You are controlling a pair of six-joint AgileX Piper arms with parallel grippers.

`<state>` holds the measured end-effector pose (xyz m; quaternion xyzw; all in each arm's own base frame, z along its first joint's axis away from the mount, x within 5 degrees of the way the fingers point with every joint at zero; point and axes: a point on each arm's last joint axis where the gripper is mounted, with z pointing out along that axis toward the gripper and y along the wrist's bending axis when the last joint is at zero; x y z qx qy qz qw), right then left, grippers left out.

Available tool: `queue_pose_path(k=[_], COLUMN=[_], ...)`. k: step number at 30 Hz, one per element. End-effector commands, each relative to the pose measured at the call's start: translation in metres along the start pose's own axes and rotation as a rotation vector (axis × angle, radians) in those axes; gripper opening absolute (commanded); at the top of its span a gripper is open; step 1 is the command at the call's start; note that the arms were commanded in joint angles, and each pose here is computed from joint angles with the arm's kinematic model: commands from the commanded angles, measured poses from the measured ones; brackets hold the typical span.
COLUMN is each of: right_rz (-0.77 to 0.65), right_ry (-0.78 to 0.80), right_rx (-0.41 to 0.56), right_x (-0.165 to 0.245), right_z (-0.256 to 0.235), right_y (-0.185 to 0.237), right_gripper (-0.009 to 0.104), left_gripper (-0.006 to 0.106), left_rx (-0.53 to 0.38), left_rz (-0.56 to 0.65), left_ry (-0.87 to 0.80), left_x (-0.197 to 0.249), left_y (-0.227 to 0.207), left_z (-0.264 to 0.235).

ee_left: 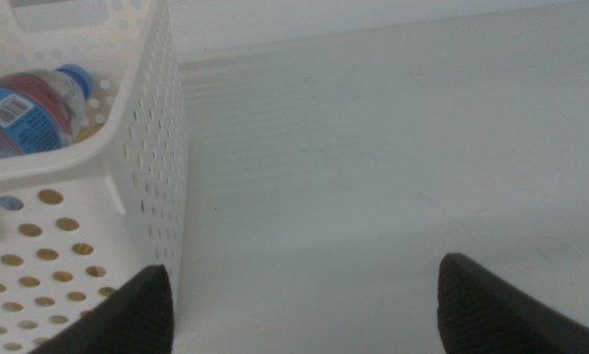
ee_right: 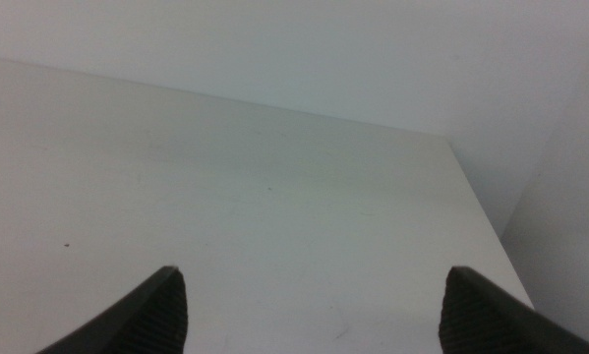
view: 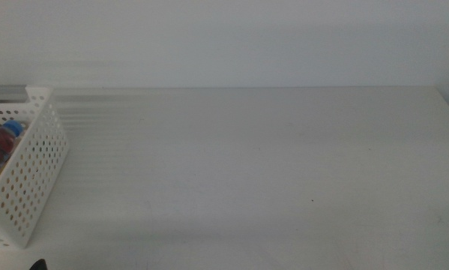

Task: Use arms to grab the bottles and put them into the dustbin to the left of the table.

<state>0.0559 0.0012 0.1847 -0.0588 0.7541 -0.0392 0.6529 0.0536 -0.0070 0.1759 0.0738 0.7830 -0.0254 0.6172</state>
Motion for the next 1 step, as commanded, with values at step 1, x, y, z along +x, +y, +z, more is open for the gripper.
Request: queue_pose_path(k=[1], right_rz=[-0.021], right_ry=[-0.113], right_rx=[0.027], right_x=[-0.0109], right_z=[-0.0031], right_y=[-0.0022], right_gripper=[0.067], left_gripper=[0.085], left_rx=[0.001], left_rz=[-0.009], left_ry=[-0.087], left_x=[-0.0057], left_y=[-0.0001], left_z=[-0.0007])
